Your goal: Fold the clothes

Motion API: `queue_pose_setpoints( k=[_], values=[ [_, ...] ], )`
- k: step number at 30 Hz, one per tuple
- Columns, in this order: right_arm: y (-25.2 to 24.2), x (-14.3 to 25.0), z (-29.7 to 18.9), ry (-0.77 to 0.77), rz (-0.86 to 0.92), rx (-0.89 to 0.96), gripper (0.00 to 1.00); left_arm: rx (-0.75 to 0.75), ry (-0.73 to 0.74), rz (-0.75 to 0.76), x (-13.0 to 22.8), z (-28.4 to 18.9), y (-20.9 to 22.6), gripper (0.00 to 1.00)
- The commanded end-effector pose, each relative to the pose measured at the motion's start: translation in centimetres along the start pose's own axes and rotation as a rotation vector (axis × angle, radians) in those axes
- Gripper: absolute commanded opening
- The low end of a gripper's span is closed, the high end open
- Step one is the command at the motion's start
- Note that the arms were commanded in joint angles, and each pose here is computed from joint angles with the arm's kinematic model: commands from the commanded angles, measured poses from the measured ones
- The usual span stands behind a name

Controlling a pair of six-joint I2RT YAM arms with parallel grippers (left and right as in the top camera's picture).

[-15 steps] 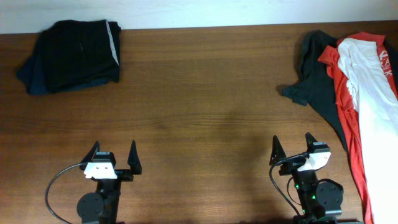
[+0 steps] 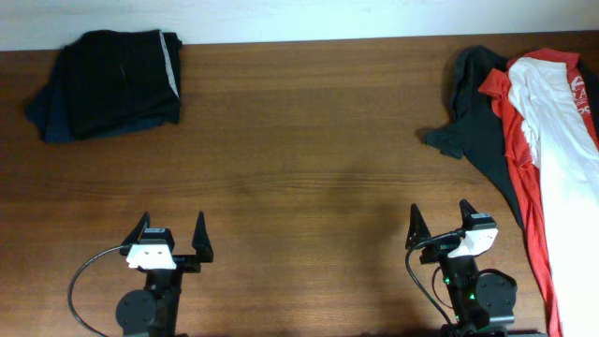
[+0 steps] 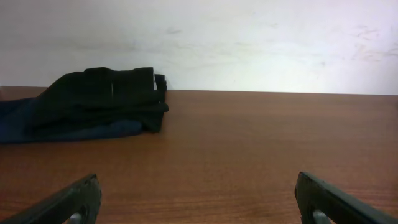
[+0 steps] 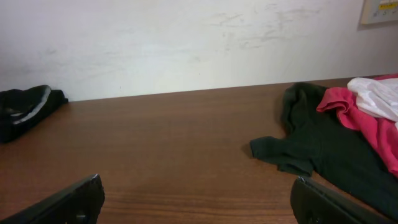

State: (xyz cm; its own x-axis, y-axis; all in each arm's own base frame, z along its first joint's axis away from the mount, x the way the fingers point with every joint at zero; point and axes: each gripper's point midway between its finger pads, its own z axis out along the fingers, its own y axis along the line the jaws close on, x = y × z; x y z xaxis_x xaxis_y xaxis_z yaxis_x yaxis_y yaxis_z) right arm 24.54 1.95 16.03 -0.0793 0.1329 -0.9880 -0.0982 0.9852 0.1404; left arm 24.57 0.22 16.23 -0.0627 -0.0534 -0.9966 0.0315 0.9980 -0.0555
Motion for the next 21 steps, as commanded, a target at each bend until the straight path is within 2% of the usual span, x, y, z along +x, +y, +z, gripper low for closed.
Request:
queue_pose_setpoints(
  k=[1, 21],
  values=[
    [0.10, 0.19, -0.01, 0.003, 0.001, -0.010, 0.99, -0.006, 0.010, -0.008, 0.39, 0.06, 0.13, 0.99],
    [0.11, 0.31, 0.04, 0.009, 0.005, -0.010, 0.99, -0.006, 0.009, -0.008, 0.37, 0.06, 0.13, 0.99]
  ],
)
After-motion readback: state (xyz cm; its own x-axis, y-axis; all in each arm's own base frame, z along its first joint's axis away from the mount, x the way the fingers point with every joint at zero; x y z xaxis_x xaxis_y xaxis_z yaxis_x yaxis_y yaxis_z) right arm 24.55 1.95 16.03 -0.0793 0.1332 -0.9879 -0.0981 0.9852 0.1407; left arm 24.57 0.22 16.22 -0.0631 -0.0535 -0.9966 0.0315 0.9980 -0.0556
